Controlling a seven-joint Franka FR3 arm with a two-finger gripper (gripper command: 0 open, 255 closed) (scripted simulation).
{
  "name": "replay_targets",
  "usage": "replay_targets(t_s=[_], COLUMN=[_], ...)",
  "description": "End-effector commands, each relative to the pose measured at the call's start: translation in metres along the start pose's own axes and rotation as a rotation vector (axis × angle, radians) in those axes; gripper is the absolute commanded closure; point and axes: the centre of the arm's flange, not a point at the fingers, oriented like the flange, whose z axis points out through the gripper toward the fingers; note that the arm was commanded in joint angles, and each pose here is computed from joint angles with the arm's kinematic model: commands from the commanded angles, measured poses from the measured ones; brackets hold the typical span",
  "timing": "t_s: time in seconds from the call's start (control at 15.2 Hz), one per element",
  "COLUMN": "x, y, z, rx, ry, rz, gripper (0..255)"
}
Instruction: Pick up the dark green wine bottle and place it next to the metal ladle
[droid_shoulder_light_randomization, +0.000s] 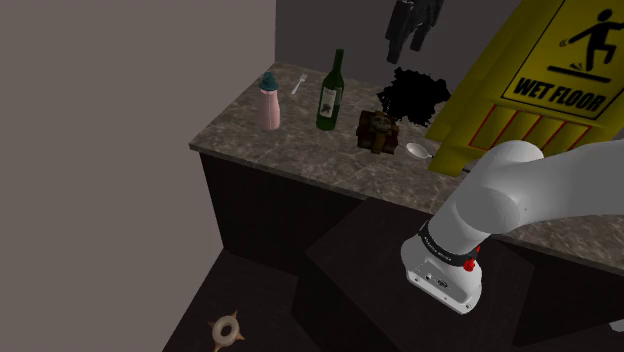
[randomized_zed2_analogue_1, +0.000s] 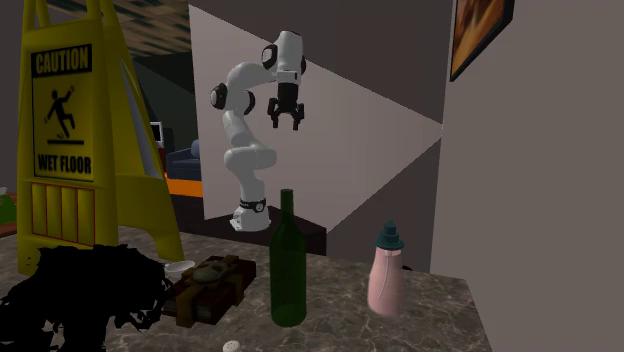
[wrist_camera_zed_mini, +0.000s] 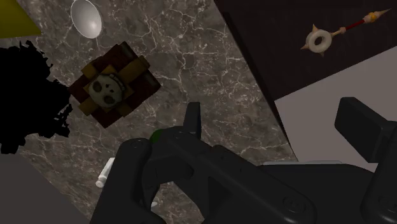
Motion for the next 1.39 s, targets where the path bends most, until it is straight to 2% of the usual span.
replay_targets(t_s=[0.0, 1.32], x=[0.000, 0.190], y=[0.000, 0.146], z=[0.000, 0.096], rx=[0.000, 0.031], ry=[0.000, 0.069], rz=[0.000, 0.059], gripper=[0, 0])
